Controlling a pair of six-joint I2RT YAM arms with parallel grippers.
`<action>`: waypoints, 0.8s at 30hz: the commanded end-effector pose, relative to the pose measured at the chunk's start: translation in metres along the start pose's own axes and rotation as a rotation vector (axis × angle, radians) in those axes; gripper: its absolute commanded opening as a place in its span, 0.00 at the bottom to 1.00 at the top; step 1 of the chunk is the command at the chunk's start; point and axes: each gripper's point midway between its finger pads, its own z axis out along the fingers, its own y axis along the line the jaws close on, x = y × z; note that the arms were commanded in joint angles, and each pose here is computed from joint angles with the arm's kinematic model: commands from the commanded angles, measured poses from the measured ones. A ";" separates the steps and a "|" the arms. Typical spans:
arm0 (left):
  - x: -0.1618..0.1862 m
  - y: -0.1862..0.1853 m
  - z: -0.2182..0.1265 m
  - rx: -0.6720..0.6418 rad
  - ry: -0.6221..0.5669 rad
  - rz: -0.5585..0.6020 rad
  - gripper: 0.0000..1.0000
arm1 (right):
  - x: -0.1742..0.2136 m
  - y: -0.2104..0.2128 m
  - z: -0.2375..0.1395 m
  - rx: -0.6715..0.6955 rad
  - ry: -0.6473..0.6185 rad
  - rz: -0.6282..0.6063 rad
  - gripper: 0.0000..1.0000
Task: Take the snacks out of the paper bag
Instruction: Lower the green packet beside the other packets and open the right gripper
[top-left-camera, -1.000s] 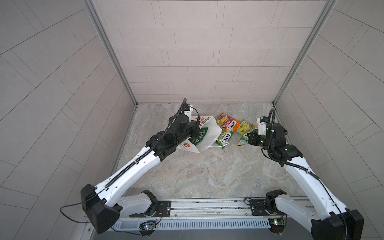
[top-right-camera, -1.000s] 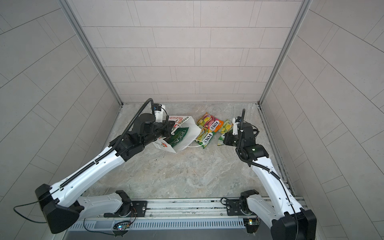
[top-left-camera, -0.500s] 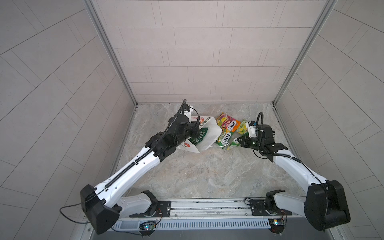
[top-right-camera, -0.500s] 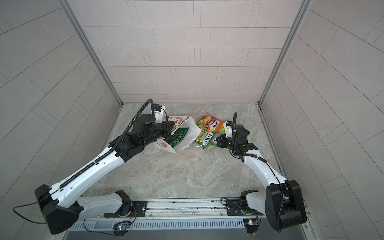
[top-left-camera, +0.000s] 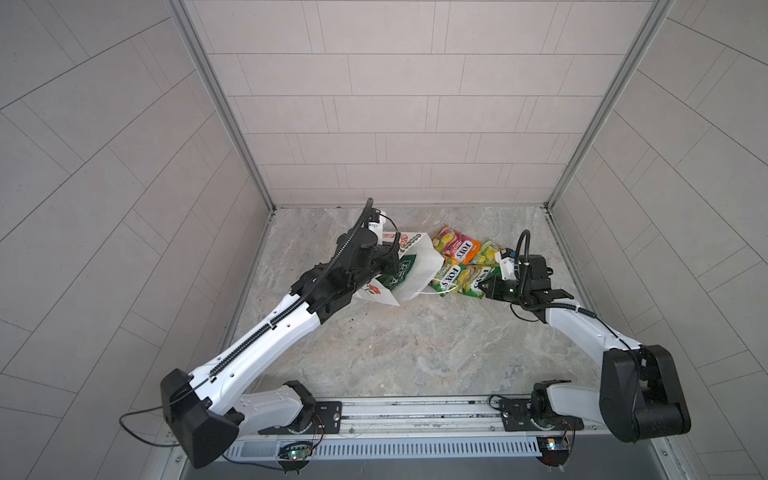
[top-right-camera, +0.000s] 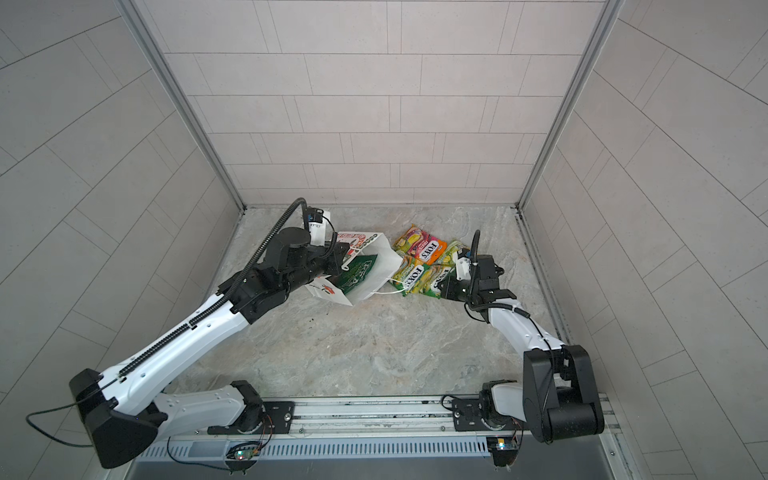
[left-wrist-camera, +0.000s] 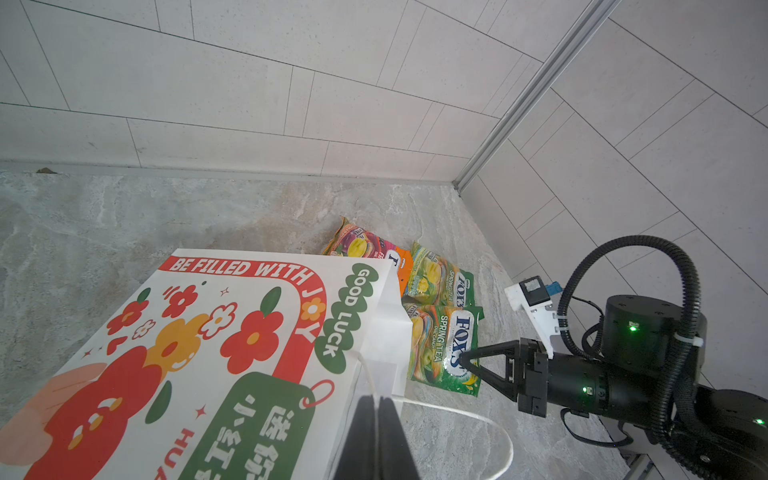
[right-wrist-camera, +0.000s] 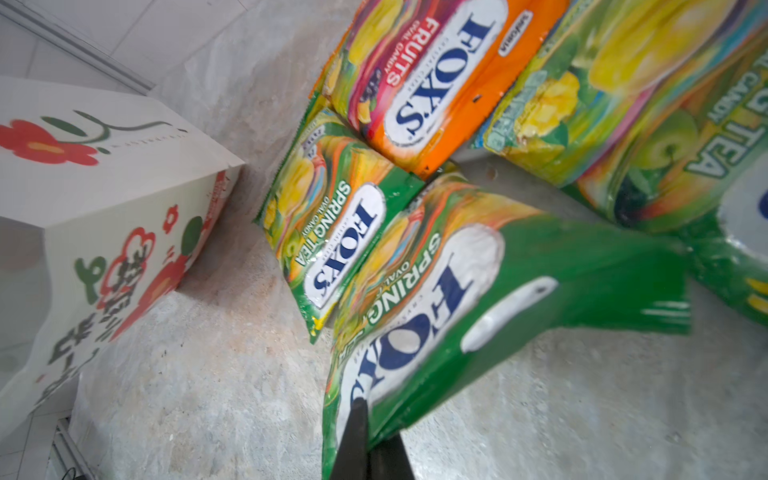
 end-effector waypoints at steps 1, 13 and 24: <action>-0.007 -0.005 -0.005 0.017 -0.023 0.011 0.00 | 0.010 -0.018 -0.007 0.111 0.024 -0.032 0.00; -0.006 -0.007 -0.003 0.024 -0.016 0.005 0.00 | 0.012 -0.042 -0.014 0.252 0.024 -0.035 0.31; -0.005 -0.007 -0.003 0.026 -0.015 0.004 0.00 | 0.010 -0.054 -0.024 0.338 0.003 -0.020 0.50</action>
